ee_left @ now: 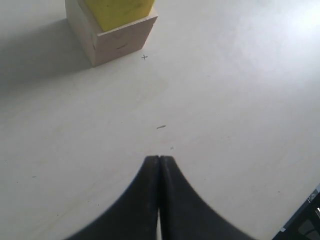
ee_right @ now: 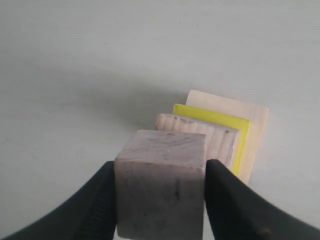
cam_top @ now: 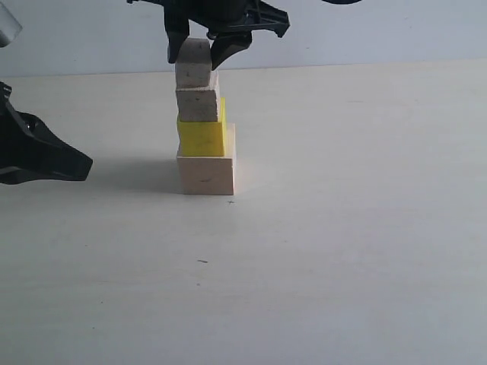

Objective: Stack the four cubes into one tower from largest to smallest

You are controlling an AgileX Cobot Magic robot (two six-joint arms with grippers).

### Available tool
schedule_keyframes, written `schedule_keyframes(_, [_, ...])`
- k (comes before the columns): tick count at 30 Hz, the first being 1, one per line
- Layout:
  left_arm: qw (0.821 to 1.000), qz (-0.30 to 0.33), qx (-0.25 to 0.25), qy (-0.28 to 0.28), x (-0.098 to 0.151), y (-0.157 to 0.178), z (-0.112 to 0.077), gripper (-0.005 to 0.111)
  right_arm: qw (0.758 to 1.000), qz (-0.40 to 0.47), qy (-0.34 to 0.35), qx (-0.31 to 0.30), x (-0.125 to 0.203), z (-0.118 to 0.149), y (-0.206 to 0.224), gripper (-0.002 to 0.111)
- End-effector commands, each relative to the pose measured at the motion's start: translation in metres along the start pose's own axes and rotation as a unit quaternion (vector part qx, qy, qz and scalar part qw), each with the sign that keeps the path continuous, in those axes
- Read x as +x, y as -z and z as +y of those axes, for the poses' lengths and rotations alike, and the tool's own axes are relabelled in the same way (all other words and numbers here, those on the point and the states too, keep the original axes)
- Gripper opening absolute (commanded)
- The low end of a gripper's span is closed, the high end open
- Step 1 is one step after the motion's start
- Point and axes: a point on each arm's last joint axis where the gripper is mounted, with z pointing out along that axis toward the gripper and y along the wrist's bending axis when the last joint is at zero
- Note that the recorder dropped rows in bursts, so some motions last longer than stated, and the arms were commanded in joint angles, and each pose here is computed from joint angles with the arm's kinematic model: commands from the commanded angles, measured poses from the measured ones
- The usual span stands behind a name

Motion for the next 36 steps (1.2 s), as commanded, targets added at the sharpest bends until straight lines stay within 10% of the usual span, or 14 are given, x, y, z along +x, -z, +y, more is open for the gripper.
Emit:
schedule_keyframes(1, [1.0, -0.007, 0.002, -0.002, 0.0, 0.001, -0.001, 0.0, 1.0, -0.02, 0.012, -0.003, -0.006, 0.002, 0.011, 0.0])
schedule_keyframes(36, [1.0, -0.009, 0.008, -0.004, -0.001, 0.001, -0.002, 0.0, 1.0, -0.006, -0.006, 0.002, -0.009, 0.004, 0.004, 0.0])
